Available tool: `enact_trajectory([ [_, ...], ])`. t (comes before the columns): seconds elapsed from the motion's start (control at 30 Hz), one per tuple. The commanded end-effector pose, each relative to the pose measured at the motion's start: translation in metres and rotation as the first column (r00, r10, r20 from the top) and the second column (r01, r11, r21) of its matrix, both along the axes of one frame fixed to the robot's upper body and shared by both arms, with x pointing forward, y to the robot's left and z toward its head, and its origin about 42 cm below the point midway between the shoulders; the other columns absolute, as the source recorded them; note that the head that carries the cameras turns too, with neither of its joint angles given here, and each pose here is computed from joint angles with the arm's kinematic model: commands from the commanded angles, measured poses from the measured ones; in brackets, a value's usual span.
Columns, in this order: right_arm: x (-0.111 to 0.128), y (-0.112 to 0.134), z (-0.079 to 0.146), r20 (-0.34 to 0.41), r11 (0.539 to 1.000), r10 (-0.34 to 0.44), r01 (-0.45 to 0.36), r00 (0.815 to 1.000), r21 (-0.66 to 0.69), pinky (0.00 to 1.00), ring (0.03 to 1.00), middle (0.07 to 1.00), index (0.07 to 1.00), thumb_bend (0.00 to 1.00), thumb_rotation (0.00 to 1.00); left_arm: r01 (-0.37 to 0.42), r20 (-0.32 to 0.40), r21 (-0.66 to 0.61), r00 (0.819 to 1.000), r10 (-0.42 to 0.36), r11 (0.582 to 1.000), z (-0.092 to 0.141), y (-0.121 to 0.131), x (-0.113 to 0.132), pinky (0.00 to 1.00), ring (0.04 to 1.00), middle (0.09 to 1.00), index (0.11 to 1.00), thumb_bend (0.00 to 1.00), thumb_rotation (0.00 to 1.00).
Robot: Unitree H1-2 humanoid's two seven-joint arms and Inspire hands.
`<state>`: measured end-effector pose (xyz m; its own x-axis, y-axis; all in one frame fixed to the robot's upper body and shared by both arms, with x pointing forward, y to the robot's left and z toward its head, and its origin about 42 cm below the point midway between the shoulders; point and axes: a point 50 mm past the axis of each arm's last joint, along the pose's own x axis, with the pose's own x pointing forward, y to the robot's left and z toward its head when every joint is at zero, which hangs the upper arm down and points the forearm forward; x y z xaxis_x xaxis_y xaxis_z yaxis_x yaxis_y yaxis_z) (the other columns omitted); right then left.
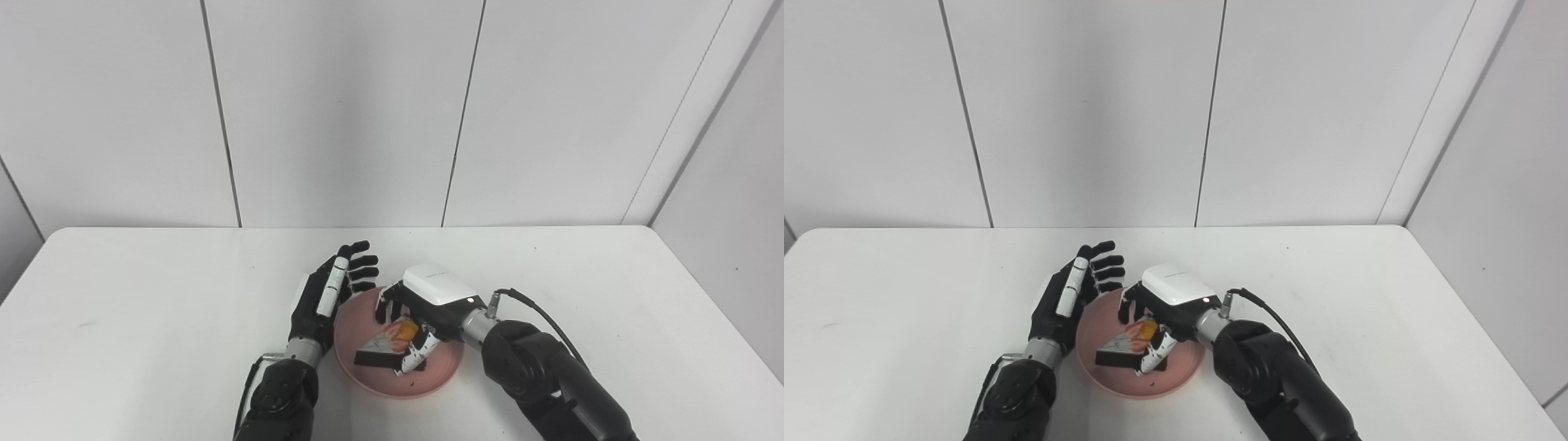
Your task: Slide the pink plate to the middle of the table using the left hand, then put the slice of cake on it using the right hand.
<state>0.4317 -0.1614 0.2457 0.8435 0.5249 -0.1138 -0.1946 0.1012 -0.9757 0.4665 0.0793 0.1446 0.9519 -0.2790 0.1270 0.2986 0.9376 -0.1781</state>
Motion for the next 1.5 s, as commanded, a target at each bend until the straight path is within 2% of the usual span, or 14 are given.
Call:
enact_trajectory([
  [0.0,0.000,0.000,0.022,0.077,1.000,0.025,-0.025,0.997,0.003,0.56,0.685,0.728,0.694,0.96,0.58,0.004,-0.133,0.034,0.991,0.000,0.999,-0.035,0.002,-0.016,0.56,0.662,0.702,0.718,0.63,0.88],
  [0.47,-0.012,-0.013,0.039,0.111,0.999,0.015,-0.020,0.994,0.049,0.58,0.718,0.761,0.714,1.00,0.66,0.003,-0.137,0.017,0.991,0.000,1.000,-0.033,0.005,-0.018,0.59,0.689,0.710,0.715,0.62,0.87],
  [0.67,-0.029,-0.022,0.052,0.219,0.976,-0.011,-0.038,0.976,0.215,0.57,0.700,0.738,0.692,1.00,0.57,0.008,-0.141,0.007,0.990,-0.007,1.000,-0.034,0.011,-0.020,0.63,0.713,0.709,0.709,0.62,0.85],
  [0.8,-0.034,-0.032,0.049,0.319,0.913,-0.041,-0.095,0.947,0.398,0.50,0.629,0.690,0.657,0.97,0.62,0.007,-0.144,0.004,0.990,-0.007,1.000,-0.035,0.017,-0.023,0.66,0.727,0.733,0.726,0.65,0.85],
  [0.9,-0.035,-0.038,0.040,0.350,0.813,-0.083,-0.140,0.933,0.565,0.44,0.549,0.614,0.585,0.82,0.75,-0.004,-0.148,0.011,0.989,0.005,1.000,-0.035,0.024,-0.025,0.64,0.719,0.715,0.728,0.65,0.85],
  [0.93,-0.035,-0.039,0.035,0.351,0.777,-0.091,-0.154,0.932,0.610,0.44,0.547,0.611,0.583,0.81,0.76,-0.007,-0.149,0.016,0.989,0.010,1.000,-0.035,0.028,-0.026,0.63,0.719,0.714,0.728,0.65,0.85],
  [1.07,-0.030,-0.040,0.003,0.285,0.597,-0.131,-0.154,0.949,0.787,0.44,0.521,0.571,0.573,0.68,0.76,-0.048,-0.157,0.005,0.986,0.048,0.999,-0.033,0.044,-0.031,0.64,0.724,0.722,0.728,0.62,0.87],
  [1.13,-0.028,-0.037,-0.017,0.203,0.448,-0.159,-0.113,0.966,0.887,0.44,0.510,0.554,0.553,0.64,0.76,-0.087,-0.167,-0.032,0.983,0.081,0.996,-0.026,0.056,-0.034,0.64,0.725,0.726,0.735,0.62,0.87],
  [1.17,-0.026,-0.035,-0.028,0.135,0.351,-0.174,-0.066,0.976,0.934,0.45,0.514,0.546,0.542,0.63,0.77,-0.101,-0.162,-0.036,0.982,0.094,0.994,-0.021,0.062,-0.037,0.66,0.738,0.738,0.751,0.61,0.87],
  [1.23,-0.025,-0.030,-0.046,0.019,0.211,-0.188,0.022,0.982,0.977,0.47,0.521,0.543,0.538,0.64,0.79,-0.116,-0.136,-0.023,0.984,0.112,0.993,-0.011,0.074,-0.042,0.67,0.750,0.749,0.764,0.60,0.88],
  [1.3,-0.023,-0.028,-0.061,-0.081,0.104,-0.199,0.103,0.977,0.989,0.50,0.552,0.580,0.568,0.58,0.82,-0.121,-0.089,0.006,0.989,0.121,0.993,-0.001,0.084,-0.048,0.72,0.802,0.794,0.760,0.61,0.86],
  [1.33,-0.021,-0.029,-0.068,-0.143,0.031,-0.201,0.152,0.969,0.988,0.50,0.555,0.583,0.571,0.57,0.82,-0.130,-0.071,0.021,0.989,0.131,0.991,0.003,0.088,-0.053,0.73,0.805,0.798,0.760,0.60,0.86],
  [1.4,-0.017,-0.030,-0.077,-0.226,-0.067,-0.200,0.217,0.953,0.974,0.51,0.571,0.617,0.594,0.59,0.83,-0.147,-0.061,0.039,0.987,0.149,0.988,0.006,0.094,-0.060,0.77,0.843,0.831,0.784,0.59,0.86],
  [1.47,-0.014,-0.032,-0.085,-0.305,-0.157,-0.192,0.278,0.933,0.948,0.54,0.605,0.659,0.638,0.67,0.86,-0.171,-0.074,0.044,0.982,0.174,0.984,0.006,0.096,-0.062,0.79,0.877,0.869,0.814,0.61,0.86],
])
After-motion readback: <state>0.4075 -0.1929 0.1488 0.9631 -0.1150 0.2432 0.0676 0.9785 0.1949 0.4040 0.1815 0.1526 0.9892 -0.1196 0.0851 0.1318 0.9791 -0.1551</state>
